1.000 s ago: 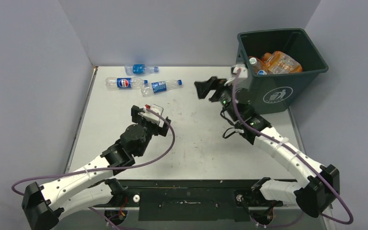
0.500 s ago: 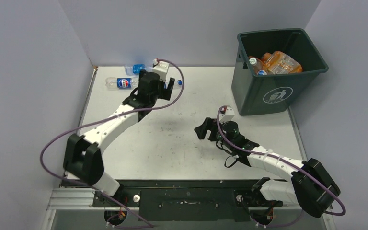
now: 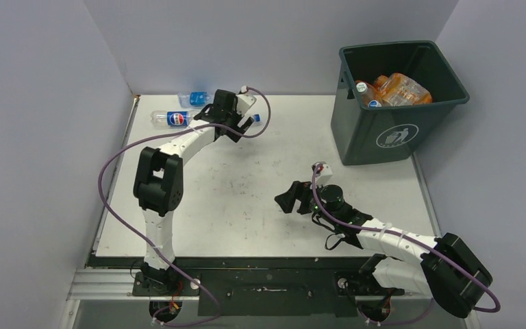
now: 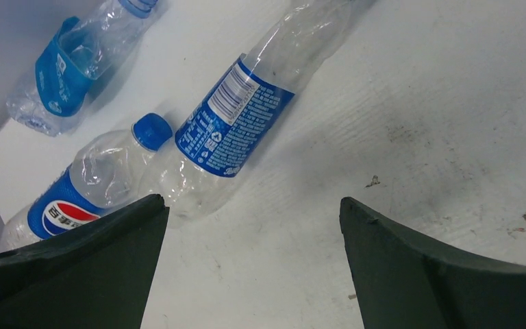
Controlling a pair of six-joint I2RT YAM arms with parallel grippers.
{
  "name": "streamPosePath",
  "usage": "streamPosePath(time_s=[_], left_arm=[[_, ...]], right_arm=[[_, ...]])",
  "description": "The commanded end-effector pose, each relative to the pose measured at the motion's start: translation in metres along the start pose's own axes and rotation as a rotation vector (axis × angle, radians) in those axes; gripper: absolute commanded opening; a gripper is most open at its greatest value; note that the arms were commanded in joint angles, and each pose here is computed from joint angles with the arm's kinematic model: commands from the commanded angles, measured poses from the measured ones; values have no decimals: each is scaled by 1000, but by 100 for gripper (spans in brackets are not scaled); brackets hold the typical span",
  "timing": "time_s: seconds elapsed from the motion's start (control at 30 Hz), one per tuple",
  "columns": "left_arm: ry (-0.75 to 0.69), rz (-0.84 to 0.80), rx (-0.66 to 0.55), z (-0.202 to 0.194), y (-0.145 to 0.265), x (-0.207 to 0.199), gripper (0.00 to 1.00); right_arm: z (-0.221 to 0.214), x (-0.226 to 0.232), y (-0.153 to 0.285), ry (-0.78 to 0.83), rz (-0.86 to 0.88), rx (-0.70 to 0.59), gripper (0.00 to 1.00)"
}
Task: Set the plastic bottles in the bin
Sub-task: Pick up the plastic bottle at the center of the board.
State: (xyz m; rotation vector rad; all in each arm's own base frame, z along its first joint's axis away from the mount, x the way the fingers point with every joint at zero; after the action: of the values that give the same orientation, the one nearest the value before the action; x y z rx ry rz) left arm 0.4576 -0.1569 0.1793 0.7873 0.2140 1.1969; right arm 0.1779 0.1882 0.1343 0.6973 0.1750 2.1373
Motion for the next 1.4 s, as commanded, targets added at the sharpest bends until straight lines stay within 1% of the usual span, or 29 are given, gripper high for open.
streamPosePath(time_s=[0.0,0.1,0.3,0.47,0.6,0.63,0.83,0.87,0.93,0.97,1.07,1.17,1.3,1.37], left_arm=[[-169,-5,-58,20,-15,3,96],[-185,20,-62,20,-34,3,96],[-184,-9,-46,17,-64,-4,96],[-156,42,-69,16,-79,-3,96],[-142,48,-64,13,-91,-2,100],[-141,47,-58,11,-94,-3,98],[-101,15,-7,-8,-108,-10,76],[-104,9,4,-13,-110,-11,67],[-111,32,9,-18,-111,-11,45],[-109,40,6,-18,-110,-11,42],[-84,60,-23,-10,-101,-8,41],[-32,72,-82,9,-83,-4,40],[29,70,-185,42,-45,-7,36],[100,30,-235,58,-22,-7,33]], right_arm=[[8,12,1,1,85,-45,89],[4,10,3,4,77,-32,89],[6,9,6,16,57,-33,89],[9,10,9,10,59,-44,89],[9,12,7,12,65,-27,89],[9,12,7,13,64,-26,89],[11,12,10,17,63,-35,89],[11,12,10,16,63,-33,89],[11,12,11,14,65,-31,89],[11,13,11,14,67,-33,89],[12,12,14,17,63,-40,89],[15,13,16,27,60,-48,89],[21,13,19,50,49,-67,89],[30,14,22,92,33,-82,89]])
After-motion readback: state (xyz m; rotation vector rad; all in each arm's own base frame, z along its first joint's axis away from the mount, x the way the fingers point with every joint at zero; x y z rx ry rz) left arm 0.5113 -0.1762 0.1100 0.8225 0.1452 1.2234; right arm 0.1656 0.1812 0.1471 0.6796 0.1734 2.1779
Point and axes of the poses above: each gripper's point midway between its finger pads, its own y axis back along the fingers, its own x axis along the line the jaws close on, z = x × y, the point moved 9 cm from there along y, back along the fingers, and after that the axes turned 9 degrees about y, right-handed, at the moved point
